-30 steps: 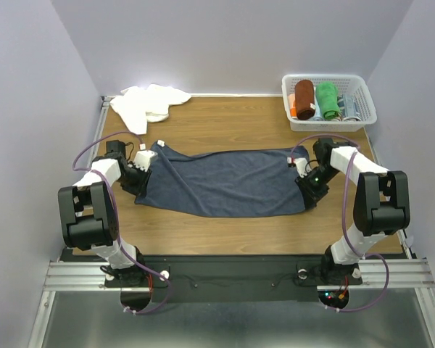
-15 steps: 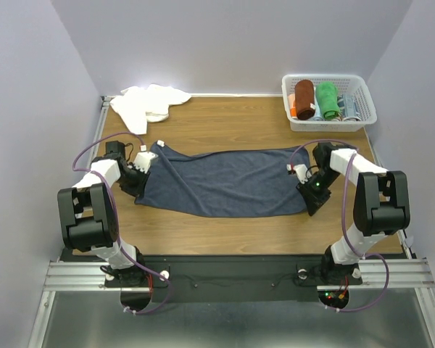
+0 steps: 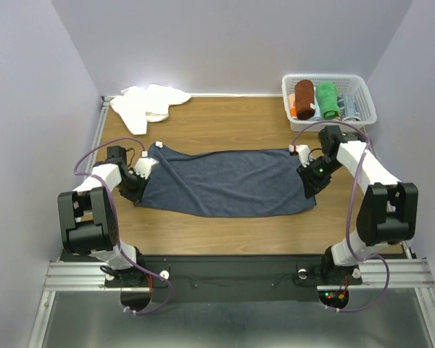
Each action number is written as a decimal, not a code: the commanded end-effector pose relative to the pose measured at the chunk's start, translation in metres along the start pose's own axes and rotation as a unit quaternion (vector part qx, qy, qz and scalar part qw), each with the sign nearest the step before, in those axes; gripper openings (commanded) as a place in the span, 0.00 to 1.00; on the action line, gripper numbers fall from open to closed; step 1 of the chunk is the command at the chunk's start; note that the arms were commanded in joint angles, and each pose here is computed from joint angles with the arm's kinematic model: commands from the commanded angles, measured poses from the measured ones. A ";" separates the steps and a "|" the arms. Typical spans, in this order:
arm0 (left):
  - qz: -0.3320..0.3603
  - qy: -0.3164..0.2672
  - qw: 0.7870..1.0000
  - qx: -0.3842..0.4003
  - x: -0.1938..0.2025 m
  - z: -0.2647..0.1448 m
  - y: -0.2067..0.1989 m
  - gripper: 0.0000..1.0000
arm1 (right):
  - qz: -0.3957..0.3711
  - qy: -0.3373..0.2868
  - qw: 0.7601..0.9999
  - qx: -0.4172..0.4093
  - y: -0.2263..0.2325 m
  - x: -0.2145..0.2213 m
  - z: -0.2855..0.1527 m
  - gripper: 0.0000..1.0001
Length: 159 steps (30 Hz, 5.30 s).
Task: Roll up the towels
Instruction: Flatten the towel
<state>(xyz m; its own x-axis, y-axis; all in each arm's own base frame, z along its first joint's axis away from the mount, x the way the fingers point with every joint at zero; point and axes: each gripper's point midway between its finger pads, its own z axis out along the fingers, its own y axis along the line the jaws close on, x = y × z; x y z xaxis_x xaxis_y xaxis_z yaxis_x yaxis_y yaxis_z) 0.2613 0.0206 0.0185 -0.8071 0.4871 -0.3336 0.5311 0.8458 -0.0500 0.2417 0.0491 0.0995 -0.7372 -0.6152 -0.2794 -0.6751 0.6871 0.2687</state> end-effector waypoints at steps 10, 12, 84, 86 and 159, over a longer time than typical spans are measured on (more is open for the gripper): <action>0.012 -0.010 1.000 0.008 -0.008 -0.024 -0.006 0.20 | 0.021 0.106 0.993 0.037 -0.027 0.062 0.059 0.18; 0.022 -0.014 1.000 0.014 -0.009 -0.029 -0.010 0.20 | 0.020 0.110 0.993 0.041 -0.026 0.067 0.058 0.17; -0.010 -0.278 0.960 -0.030 -0.194 -0.099 0.110 0.53 | 0.067 -0.161 0.968 0.181 -0.186 -0.154 -0.011 0.51; -0.010 -0.267 0.963 -0.030 -0.193 -0.089 0.112 0.53 | 0.070 -0.156 0.970 0.175 -0.187 -0.153 -0.004 0.52; 0.008 -0.166 0.986 0.023 -0.217 0.002 0.113 0.49 | 0.041 -0.108 0.979 0.166 -0.177 -0.128 0.013 0.01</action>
<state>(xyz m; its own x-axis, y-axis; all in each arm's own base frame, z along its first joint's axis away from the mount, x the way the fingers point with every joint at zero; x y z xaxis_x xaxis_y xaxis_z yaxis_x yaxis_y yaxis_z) 0.4849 0.0026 0.0531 -0.7084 0.4238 -0.5644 0.5714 0.8138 -0.1060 0.4498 0.0089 0.0521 -0.7725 -0.4704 -0.4266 -0.5328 0.8456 0.0325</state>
